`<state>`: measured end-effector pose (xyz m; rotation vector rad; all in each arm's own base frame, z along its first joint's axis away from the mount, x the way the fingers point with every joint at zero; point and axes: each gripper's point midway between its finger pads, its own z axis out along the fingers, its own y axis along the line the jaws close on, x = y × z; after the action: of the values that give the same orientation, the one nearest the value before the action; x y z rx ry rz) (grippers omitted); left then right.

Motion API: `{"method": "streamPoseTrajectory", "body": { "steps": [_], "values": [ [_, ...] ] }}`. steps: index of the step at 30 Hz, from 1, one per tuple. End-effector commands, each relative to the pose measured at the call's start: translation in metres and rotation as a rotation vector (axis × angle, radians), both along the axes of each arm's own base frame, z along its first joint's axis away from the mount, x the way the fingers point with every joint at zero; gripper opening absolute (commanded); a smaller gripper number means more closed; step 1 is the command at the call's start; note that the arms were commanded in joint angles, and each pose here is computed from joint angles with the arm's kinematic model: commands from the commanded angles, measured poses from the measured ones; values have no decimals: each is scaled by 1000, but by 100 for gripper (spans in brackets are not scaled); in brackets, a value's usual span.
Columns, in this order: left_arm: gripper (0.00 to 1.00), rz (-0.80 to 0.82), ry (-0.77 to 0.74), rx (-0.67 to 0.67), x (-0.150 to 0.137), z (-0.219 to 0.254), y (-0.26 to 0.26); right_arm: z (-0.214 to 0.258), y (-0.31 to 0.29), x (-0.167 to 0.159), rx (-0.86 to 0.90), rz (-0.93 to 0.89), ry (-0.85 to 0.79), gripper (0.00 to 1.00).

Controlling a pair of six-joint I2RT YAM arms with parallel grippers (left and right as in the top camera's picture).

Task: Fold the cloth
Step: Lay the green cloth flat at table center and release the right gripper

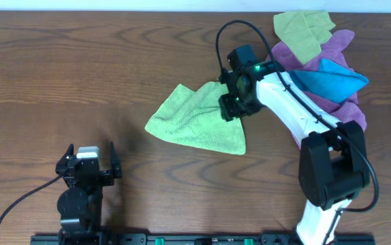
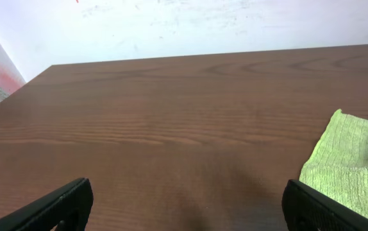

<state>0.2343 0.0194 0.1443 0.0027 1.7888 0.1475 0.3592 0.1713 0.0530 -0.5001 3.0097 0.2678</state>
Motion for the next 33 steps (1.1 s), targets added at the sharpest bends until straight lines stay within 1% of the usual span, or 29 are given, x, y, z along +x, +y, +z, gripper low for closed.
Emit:
{"method": "streamPoseTrajectory", "body": {
  "steps": [1,2,3,4,5,6,12,13,17,22,26,29,31,33],
  "values": [
    [95,13,32,-3,0,-15,2,5,-4,-1,-17,-23,-2,22],
    [95,13,32,-3,0,-15,2,3,-4,-5,-20,-20,12,8],
    [95,13,32,-3,0,-15,2,2,-5,-7,-24,-18,23,2],
    [95,13,32,-3,0,-15,2,2,-6,-10,-28,-19,33,2],
    [95,13,32,-3,0,-15,2,2,-7,-12,-32,-19,42,1],
    [95,13,32,-3,0,-15,2,2,-8,-15,-36,-19,52,3],
    [95,13,32,-3,0,-15,2,3,-14,-35,-69,-17,122,4],
    [95,13,32,-3,0,-15,2,5,-14,-39,-80,-13,129,2],
    [95,13,32,-3,0,-15,2,11,-16,-40,-190,9,65,1],
    [95,13,32,-3,0,-15,2,-6,6,-44,-177,53,17,2],
    [95,13,32,-3,0,-15,2,-18,3,-55,-180,-7,22,2],
    [95,13,32,-3,0,-15,2,0,-1,-55,-150,-30,-33,1],
    [95,13,32,-3,0,-15,2,20,-10,-54,-134,-49,-124,1],
    [95,13,32,-3,0,-15,2,29,-15,-61,-109,-56,-180,2]
  ]
}}
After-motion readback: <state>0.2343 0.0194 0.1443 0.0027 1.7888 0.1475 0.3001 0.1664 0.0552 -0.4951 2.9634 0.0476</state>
